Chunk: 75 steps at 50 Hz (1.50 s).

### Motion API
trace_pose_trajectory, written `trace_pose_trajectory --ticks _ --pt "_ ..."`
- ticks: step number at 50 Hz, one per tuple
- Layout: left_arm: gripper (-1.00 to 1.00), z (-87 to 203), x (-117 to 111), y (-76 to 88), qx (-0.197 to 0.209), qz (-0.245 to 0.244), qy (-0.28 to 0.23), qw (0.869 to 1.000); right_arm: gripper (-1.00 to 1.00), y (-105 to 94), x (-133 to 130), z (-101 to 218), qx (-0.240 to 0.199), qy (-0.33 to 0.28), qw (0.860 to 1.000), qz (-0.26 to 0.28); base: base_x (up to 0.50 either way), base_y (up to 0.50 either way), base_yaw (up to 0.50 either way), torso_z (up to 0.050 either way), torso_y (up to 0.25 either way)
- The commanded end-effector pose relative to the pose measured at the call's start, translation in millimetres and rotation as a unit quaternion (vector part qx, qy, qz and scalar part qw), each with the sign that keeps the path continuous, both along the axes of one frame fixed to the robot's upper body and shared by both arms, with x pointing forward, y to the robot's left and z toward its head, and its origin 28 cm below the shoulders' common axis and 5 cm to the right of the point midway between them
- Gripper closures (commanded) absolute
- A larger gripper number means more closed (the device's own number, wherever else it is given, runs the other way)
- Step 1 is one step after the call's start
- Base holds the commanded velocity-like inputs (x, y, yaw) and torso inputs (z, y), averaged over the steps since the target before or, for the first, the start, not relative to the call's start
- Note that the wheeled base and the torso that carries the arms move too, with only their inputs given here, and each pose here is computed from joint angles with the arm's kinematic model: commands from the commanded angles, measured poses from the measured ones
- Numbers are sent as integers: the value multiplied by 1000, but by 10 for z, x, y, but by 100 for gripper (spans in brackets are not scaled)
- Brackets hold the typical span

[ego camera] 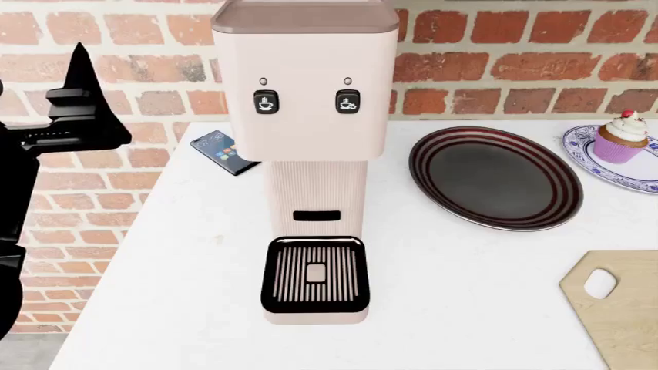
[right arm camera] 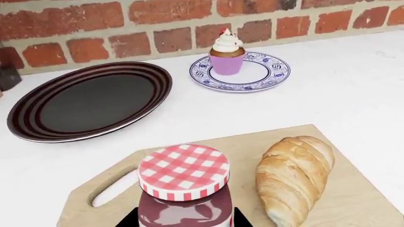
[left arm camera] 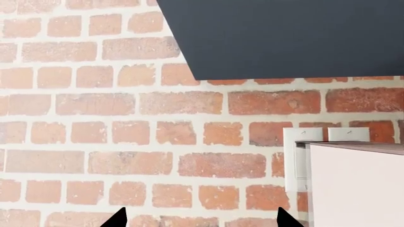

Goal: From the different types of pastries on the counter, select a croissant and place it on the cutting board. Then retrieve a jar of jam from the cabinet and place it alongside the croissant on the cutting board.

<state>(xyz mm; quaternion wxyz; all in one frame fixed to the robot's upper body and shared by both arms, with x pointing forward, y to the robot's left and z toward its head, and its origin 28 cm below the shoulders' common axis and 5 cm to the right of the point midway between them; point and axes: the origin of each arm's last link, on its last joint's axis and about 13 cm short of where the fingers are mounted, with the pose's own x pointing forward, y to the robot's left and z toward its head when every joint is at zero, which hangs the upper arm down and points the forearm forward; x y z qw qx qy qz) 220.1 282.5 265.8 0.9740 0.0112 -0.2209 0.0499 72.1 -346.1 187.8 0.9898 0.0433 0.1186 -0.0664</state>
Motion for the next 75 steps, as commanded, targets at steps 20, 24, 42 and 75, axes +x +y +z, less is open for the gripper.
trace_pose_trajectory --ticks 20,24,42,75 --pt "-100 -403 -58 -33 54 -17 109 992 -100 -1 -6 -89 -19 1 1000 1 -1 3 3 0 0" --pt "-100 -401 -54 -35 54 -17 109 992 -100 -5 -15 -64 -22 -2 1000 1 0 0 0 0 0" --pt "-100 -389 -58 -30 53 -16 107 993 -100 78 -103 115 -32 -27 999 24 0 0 0 0 0" --pt "-100 -377 -85 -13 50 -14 103 993 -100 -65 -191 837 -63 -112 991 19 0 0 0 0 0"
